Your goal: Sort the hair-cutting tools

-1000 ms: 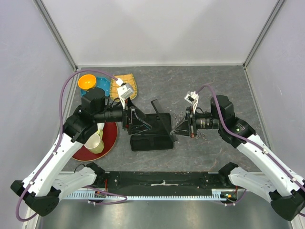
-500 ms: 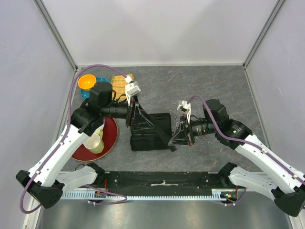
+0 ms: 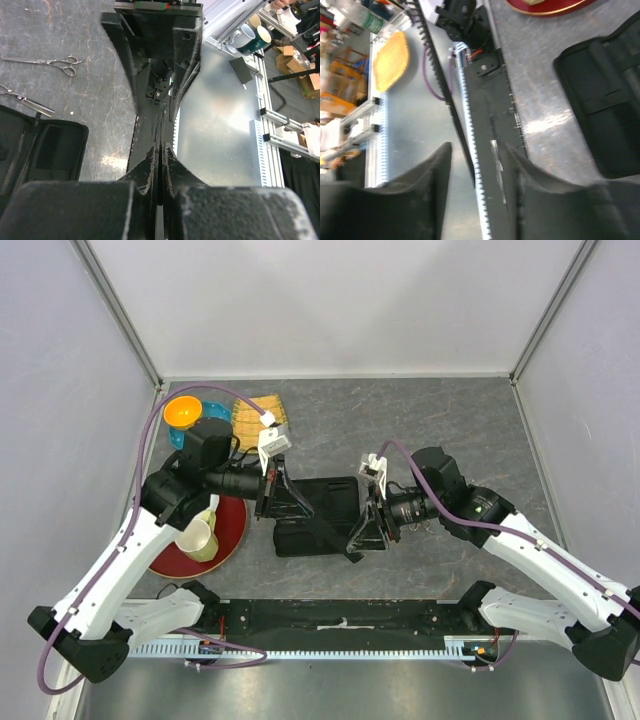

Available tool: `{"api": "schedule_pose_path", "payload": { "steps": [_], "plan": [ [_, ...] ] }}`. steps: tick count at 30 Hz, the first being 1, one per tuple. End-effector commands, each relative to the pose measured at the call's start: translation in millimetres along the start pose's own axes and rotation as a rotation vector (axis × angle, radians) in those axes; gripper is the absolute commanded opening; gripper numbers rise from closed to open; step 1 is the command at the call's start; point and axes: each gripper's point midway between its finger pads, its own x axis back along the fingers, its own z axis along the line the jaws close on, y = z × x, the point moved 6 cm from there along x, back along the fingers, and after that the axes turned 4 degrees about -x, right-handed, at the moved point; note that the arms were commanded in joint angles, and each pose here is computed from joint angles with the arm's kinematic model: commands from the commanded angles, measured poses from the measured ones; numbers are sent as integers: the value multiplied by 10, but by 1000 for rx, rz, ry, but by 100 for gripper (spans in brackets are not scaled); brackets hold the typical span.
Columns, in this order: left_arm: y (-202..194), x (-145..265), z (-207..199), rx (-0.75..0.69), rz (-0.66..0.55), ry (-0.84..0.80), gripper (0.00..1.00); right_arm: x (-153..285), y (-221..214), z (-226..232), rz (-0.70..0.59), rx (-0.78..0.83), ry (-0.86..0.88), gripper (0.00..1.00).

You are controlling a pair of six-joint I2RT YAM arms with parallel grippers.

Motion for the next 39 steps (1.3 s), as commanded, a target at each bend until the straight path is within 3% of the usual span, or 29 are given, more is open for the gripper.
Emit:
{"api": "schedule_pose_path", "payload": {
  "steps": [1, 4, 8, 11, 18, 26, 31, 35, 39],
  "plan": [
    [55, 70, -34, -32, -17, 56, 2, 86, 201, 12, -88, 73, -88, 83],
    [179, 91, 65, 16, -47, 182, 2, 110, 261, -140, -155, 35, -236, 98],
    [573, 257, 91, 61, -127, 387, 2, 123, 427, -232, -298, -69, -344, 98],
    [835, 376, -10, 72, -213, 442, 2, 160, 589, -71, -473, -79, -244, 98],
    [1233, 481, -291, 158, -369, 382, 2, 484, 1004, 432, -800, 105, -55, 98],
    [1512, 497, -608, 187, -485, 178, 2, 654, 1287, 767, -913, 143, 69, 98],
    [1562, 512, -636, 185, -510, 166, 2, 746, 1333, 876, -978, 117, 123, 83],
    [1562, 540, -667, 173, -514, 168, 2, 843, 1241, 938, -1071, 107, 212, 79],
    [1567, 564, -691, 163, -523, 175, 2, 829, 1258, 975, -1026, 97, 210, 69]
  ]
}}
